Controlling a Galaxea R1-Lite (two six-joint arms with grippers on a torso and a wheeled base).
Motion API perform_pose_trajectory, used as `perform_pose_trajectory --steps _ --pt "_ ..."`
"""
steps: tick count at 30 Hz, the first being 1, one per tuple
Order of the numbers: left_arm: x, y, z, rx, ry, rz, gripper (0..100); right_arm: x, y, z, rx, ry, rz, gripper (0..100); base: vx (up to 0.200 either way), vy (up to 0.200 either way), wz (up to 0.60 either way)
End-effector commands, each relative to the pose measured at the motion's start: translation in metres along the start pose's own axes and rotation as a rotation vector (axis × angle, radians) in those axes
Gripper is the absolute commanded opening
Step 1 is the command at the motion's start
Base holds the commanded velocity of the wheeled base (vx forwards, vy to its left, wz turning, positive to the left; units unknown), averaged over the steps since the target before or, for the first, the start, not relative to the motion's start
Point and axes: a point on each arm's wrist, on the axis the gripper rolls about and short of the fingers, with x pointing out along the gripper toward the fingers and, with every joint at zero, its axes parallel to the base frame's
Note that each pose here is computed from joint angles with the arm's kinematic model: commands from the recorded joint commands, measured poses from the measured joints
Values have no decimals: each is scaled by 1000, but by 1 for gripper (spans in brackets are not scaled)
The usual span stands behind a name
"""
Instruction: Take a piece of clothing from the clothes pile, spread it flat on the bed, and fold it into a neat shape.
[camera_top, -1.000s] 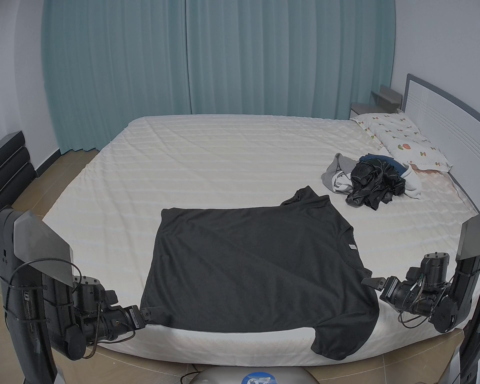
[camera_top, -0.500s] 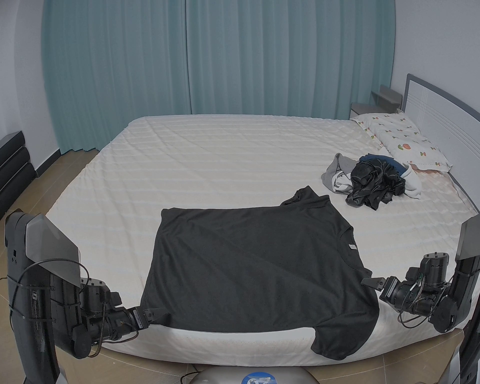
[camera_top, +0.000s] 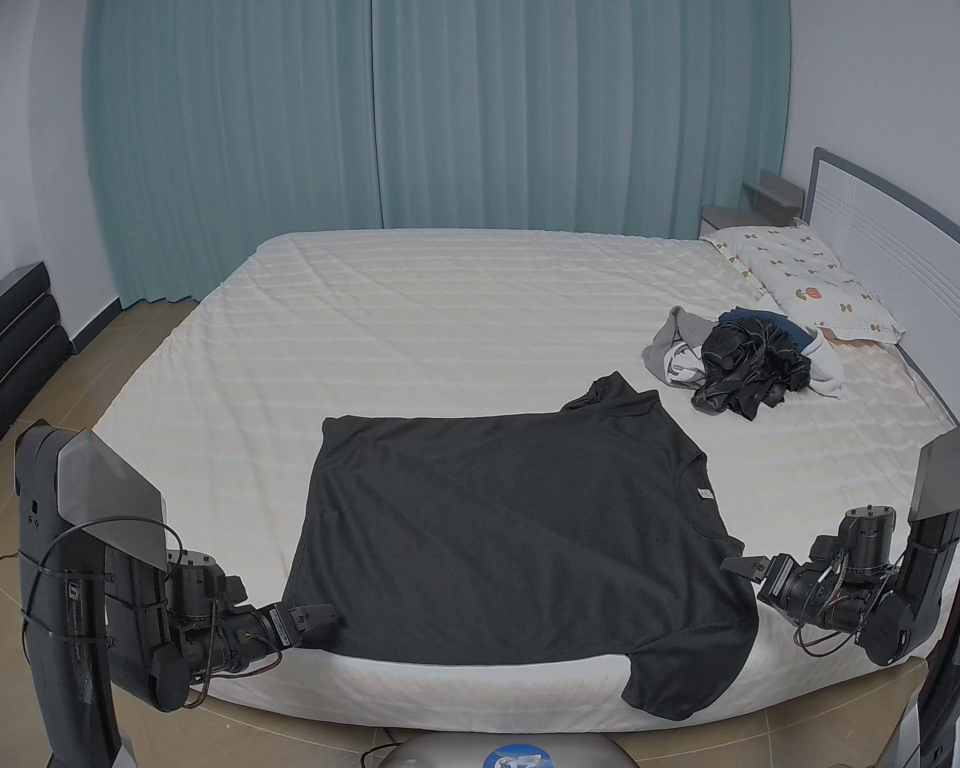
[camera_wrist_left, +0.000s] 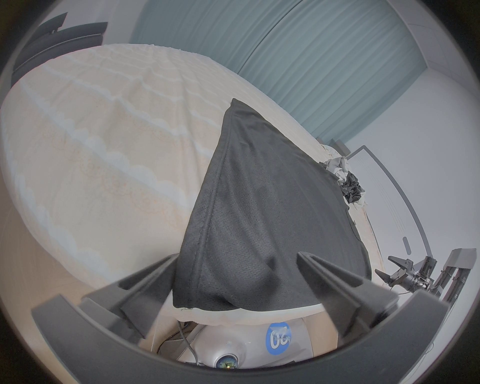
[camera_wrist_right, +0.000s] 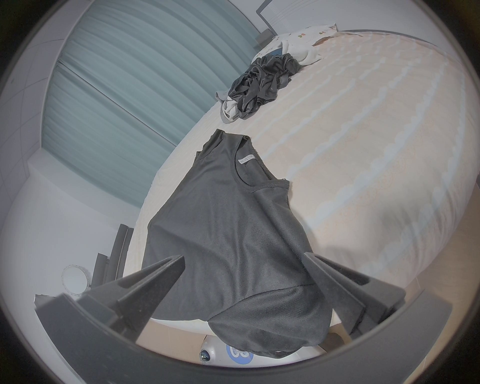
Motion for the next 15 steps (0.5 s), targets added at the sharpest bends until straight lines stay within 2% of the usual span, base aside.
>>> perform_pose_trajectory --steps 1,12,15 --pt "2 2 -2 -1 0 4 0 5 -5 -4 5 17 -13 100 0 0 0" --pt "-10 9 0 -34 -8 37 0 5 -7 -5 2 1 -9 100 0 0 0" --pt "-16 6 1 -66 -16 34 0 2 -10 -3 2 -7 -24 100 0 0 0"
